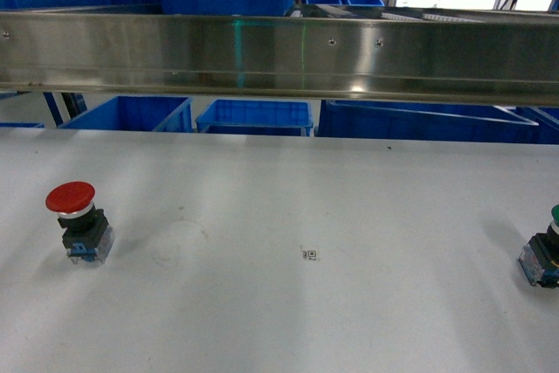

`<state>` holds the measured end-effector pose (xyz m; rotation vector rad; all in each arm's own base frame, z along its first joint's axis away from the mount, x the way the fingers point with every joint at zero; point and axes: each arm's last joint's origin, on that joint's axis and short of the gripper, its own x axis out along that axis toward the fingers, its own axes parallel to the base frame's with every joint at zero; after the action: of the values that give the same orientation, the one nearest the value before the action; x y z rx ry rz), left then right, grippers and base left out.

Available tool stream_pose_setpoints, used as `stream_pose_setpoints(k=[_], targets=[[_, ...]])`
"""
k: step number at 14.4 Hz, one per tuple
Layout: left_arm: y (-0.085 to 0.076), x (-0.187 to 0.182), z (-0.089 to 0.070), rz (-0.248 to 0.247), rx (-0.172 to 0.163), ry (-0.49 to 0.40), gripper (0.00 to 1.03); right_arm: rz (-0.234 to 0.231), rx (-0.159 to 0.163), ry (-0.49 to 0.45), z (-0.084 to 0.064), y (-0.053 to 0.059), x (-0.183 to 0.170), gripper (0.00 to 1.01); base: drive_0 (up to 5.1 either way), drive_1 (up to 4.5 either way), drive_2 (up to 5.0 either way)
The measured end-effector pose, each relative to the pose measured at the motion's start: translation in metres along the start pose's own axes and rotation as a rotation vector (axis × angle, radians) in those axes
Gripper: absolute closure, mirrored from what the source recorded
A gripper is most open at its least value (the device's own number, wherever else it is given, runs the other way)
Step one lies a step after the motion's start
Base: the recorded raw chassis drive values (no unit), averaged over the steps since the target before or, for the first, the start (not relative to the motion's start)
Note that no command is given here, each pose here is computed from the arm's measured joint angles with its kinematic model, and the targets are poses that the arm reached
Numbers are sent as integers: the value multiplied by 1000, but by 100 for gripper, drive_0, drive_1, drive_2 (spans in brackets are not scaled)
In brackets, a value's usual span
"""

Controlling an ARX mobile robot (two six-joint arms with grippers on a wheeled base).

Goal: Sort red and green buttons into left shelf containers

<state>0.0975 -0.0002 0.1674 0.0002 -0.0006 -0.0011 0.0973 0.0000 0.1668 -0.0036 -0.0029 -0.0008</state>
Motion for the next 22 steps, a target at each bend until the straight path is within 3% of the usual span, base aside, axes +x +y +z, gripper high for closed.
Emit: stream_pose_setpoints(k=[17, 18, 19, 20, 21, 22], targets=[[0, 0, 0, 0, 0, 2, 5, 0, 0, 0, 0, 0, 0, 3, 0, 0, 0], [0, 0, -3, -46, -14, 38, 5, 28, 27, 57, -3, 1, 0, 3, 0, 0, 0], [2, 4, -2, -78, -38, 59, 5, 51, 78, 117, -3, 7, 6, 3, 0, 0, 0], [3, 13, 10, -95, -69, 74, 5, 112, 113, 125, 5, 17, 18, 3, 0, 0, 0], [2, 31, 35, -132, -110, 57, 5, 107, 134, 94, 27, 20, 43, 3, 0, 0, 0], [3, 53, 55, -168, -129, 53, 5, 50, 138, 60, 49, 21, 72, 3, 0, 0, 0]])
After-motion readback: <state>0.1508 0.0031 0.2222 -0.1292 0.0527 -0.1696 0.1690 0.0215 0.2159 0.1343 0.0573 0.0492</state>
